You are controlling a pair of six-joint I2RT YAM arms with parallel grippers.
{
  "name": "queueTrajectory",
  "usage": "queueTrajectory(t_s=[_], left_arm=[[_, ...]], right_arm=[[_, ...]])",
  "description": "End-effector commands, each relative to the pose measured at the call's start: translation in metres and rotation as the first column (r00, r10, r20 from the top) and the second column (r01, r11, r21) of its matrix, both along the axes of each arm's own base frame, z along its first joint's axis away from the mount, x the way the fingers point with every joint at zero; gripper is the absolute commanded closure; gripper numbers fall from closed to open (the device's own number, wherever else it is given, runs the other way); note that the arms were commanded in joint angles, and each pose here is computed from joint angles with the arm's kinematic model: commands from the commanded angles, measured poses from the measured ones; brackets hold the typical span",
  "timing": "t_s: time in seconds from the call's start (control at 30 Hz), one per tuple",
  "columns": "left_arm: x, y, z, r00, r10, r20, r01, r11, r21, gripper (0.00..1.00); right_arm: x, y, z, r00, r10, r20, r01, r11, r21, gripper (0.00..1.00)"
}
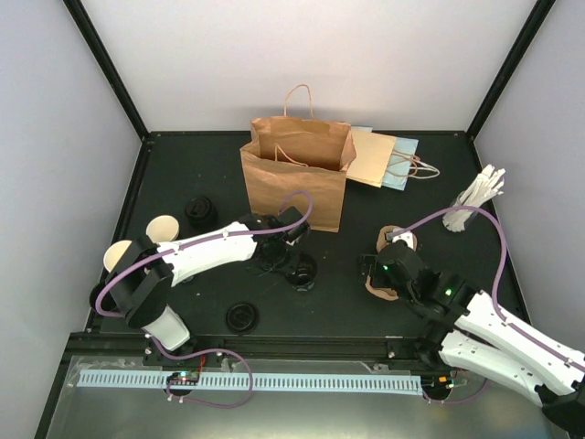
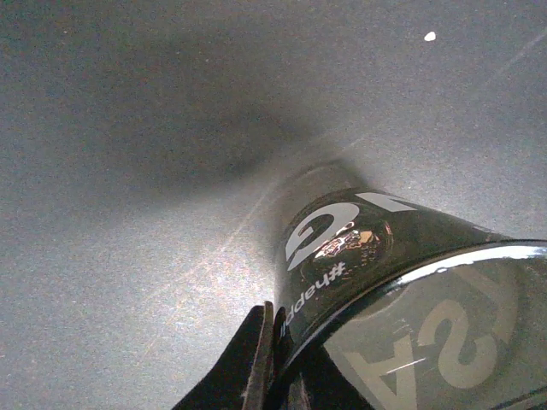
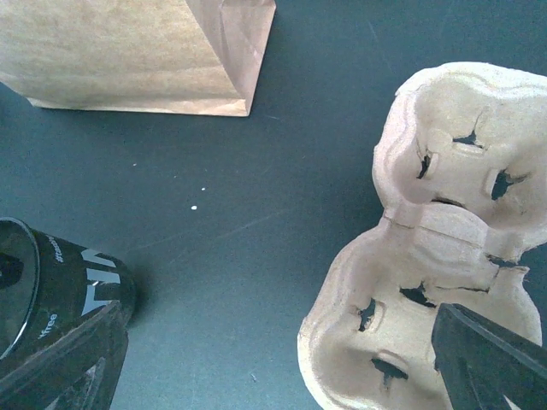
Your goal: Pack the takeout coffee
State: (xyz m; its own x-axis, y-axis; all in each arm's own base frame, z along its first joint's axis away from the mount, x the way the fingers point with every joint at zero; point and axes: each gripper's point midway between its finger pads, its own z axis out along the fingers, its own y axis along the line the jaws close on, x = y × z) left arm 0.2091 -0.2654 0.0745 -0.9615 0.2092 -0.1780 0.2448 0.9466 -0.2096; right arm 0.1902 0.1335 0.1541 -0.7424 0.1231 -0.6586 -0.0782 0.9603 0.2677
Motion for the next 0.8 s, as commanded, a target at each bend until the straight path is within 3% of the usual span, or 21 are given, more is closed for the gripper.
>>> queueTrajectory(t_s=[0.0, 0.43, 0.6, 0.7, 0.77], left_arm=[[0.006, 0.001, 0.008, 0.999, 0.009, 0.036, -0.010, 1.000, 0.021, 0.96], [0.002, -0.006, 0.020, 0.999, 0.008, 0.046, -0.005, 0.998, -0.056, 0.56], [0.004, -0.002, 0.057, 0.993, 0.029, 0.112, -0.016, 0.993, -0.119, 0.35], [0.006, 0.003, 0.086, 0.985, 0.049, 0.168, -0.020, 0.985, -0.169, 0.20], [0.005, 0.009, 0.105, 0.977, 0.057, 0.208, -0.015, 0.980, -0.197, 0.14]], right_arm=[[0.004, 0.004, 0.004, 1.000, 0.004, 0.016, -0.004, 1.000, 0.012, 0.00], [0.003, 0.001, 0.005, 1.000, -0.001, 0.014, 0.001, 1.000, -0.001, 0.00], [0.006, 0.005, 0.013, 1.000, 0.009, -0.019, -0.010, 0.999, -0.042, 0.00], [0.010, 0.005, 0.016, 0.998, -0.025, -0.064, 0.018, 0.994, -0.105, 0.00], [0.015, 0.005, 0.015, 0.997, -0.020, -0.080, 0.006, 0.985, -0.175, 0.00]])
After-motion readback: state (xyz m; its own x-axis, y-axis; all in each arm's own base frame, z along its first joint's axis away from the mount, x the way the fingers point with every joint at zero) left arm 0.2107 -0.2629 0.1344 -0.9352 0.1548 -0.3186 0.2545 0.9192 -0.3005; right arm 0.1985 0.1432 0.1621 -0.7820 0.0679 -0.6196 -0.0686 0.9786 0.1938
